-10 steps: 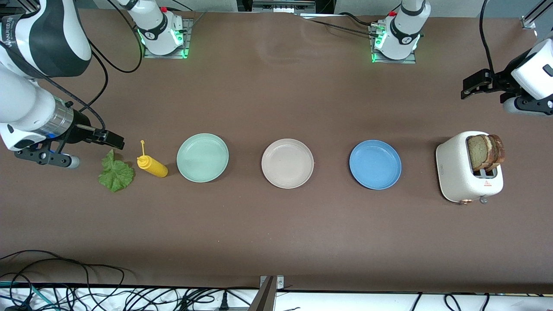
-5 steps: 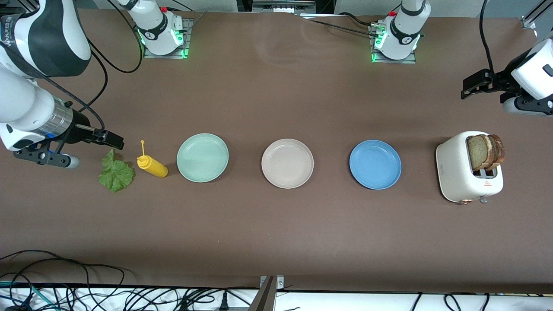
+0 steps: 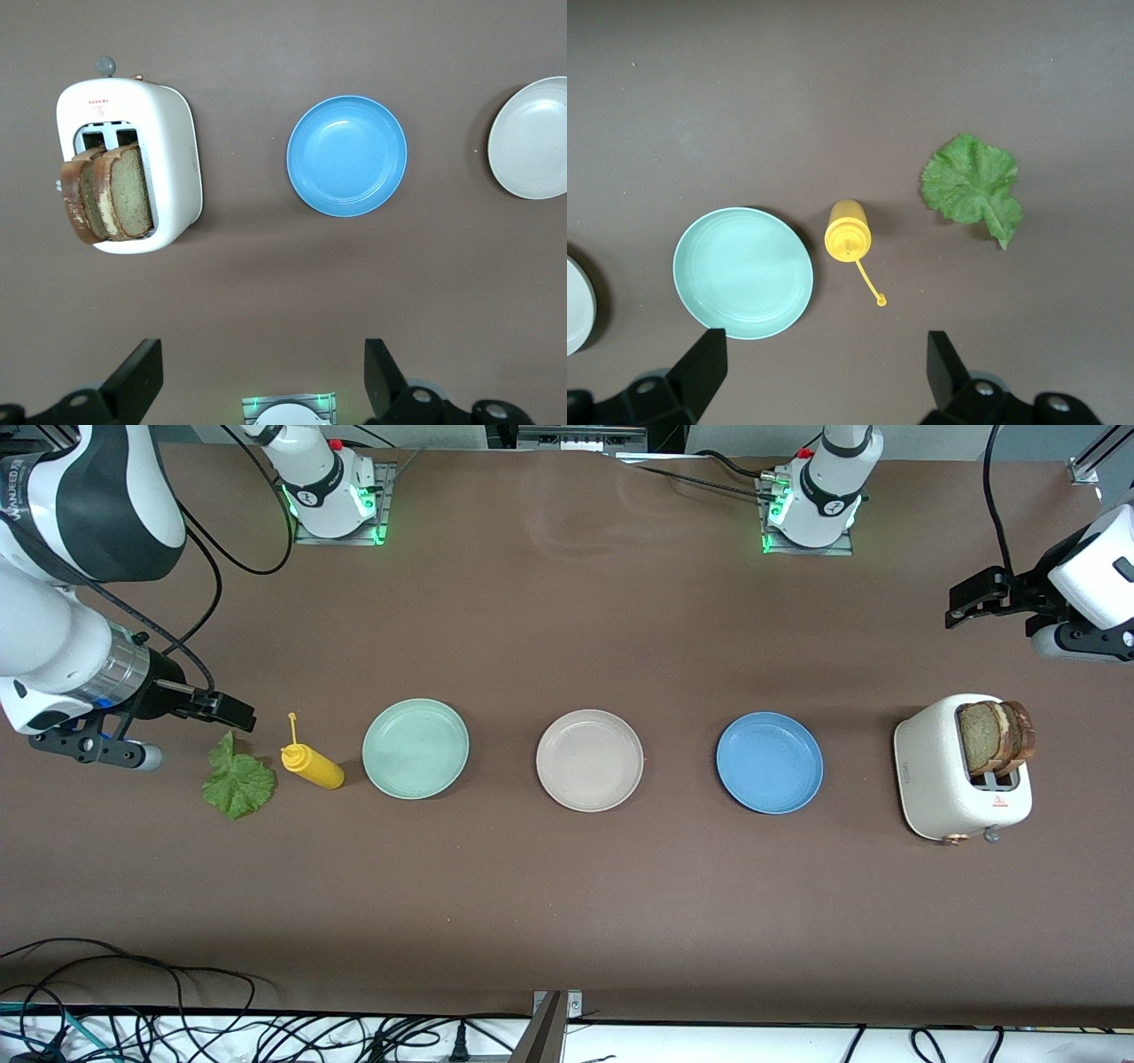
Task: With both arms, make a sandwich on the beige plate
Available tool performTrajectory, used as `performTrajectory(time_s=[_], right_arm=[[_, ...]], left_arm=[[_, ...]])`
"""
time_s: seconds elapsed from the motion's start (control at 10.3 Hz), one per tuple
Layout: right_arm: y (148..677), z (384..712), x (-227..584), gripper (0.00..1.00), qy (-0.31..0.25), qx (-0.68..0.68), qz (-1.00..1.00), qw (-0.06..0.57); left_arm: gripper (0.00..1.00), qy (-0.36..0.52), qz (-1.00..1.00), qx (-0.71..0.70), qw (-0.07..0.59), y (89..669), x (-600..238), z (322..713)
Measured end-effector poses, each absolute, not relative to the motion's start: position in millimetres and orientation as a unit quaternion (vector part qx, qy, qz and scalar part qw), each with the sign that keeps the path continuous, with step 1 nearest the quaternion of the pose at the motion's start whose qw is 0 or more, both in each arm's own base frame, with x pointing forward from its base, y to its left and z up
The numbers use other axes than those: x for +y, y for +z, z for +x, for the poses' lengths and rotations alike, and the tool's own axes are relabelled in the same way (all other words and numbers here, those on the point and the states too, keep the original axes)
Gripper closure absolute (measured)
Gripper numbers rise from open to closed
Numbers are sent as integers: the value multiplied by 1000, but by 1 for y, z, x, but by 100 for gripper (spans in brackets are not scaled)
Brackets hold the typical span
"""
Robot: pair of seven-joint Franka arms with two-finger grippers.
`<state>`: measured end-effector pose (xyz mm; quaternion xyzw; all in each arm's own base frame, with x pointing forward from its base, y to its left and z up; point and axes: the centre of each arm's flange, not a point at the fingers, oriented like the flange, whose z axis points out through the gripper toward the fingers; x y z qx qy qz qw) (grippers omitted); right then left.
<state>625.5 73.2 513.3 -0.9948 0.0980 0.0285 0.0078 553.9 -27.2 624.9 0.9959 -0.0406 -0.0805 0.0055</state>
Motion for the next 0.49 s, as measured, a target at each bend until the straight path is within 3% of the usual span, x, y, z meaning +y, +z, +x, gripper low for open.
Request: performTrajectory(time_s=[0.49], right_arm=[[513, 626, 66, 0, 28, 101, -994, 8]], left_arm=[[0, -80, 996, -41, 5, 625, -28, 554]])
